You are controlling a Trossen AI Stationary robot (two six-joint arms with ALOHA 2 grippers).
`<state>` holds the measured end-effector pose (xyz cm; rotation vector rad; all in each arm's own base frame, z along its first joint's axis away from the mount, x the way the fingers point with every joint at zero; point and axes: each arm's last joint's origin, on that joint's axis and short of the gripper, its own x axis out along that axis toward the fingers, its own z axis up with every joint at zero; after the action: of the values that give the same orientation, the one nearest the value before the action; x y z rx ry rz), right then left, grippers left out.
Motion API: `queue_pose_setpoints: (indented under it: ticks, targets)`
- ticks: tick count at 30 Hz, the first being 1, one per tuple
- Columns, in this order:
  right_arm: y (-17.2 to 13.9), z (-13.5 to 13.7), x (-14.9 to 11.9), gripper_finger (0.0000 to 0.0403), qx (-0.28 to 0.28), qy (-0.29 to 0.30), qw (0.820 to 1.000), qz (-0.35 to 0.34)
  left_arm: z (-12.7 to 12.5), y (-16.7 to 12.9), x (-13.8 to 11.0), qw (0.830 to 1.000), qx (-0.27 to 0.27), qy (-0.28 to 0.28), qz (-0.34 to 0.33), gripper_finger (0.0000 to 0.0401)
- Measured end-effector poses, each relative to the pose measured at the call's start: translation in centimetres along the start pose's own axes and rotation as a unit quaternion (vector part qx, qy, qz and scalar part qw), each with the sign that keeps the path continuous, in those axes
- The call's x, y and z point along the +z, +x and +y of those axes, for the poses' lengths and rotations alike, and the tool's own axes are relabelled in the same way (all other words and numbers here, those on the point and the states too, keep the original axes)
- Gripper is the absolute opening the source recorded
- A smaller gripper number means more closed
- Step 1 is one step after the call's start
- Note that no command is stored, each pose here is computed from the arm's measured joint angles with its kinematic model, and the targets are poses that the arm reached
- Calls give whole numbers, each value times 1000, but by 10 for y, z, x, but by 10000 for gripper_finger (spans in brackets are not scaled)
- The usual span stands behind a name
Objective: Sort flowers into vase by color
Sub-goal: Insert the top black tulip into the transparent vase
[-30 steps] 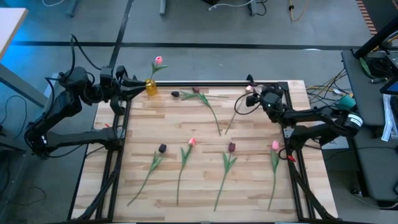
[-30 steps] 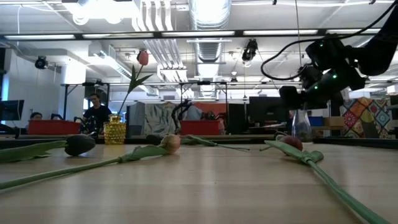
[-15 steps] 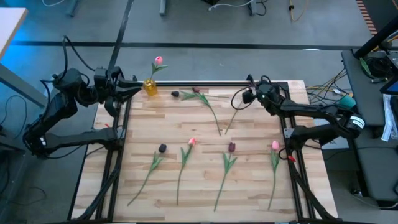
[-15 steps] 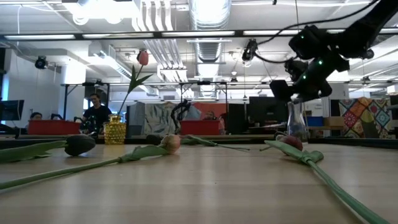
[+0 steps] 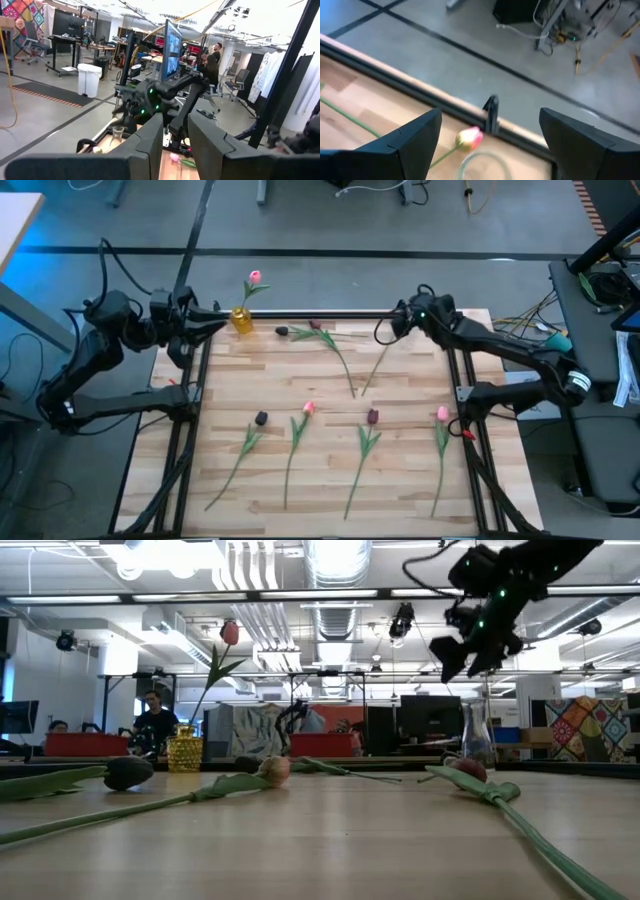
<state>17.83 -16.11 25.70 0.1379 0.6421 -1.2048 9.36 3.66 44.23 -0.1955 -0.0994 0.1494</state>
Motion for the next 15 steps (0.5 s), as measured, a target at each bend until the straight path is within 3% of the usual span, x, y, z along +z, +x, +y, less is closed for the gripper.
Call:
queue_pose_setpoints:
  ticks: [6, 8, 12, 15]
  targets:
    - [-32, -14, 38, 329, 6, -32, 999, -44, 3, 7, -2, 1000, 2, 2, 10, 77]
    - [-46, -14, 56, 329, 31, -49, 996, -68, 3, 9, -3, 1000, 3, 1, 13, 77]
    - [-67, -6, 95, 324, 136, -42, 982, -125, 5, 13, -5, 1000, 6, -5, 26, 77]
    - [-66, 11, 120, 309, 218, -38, 966, -134, 6, 14, -7, 999, 7, -7, 32, 77]
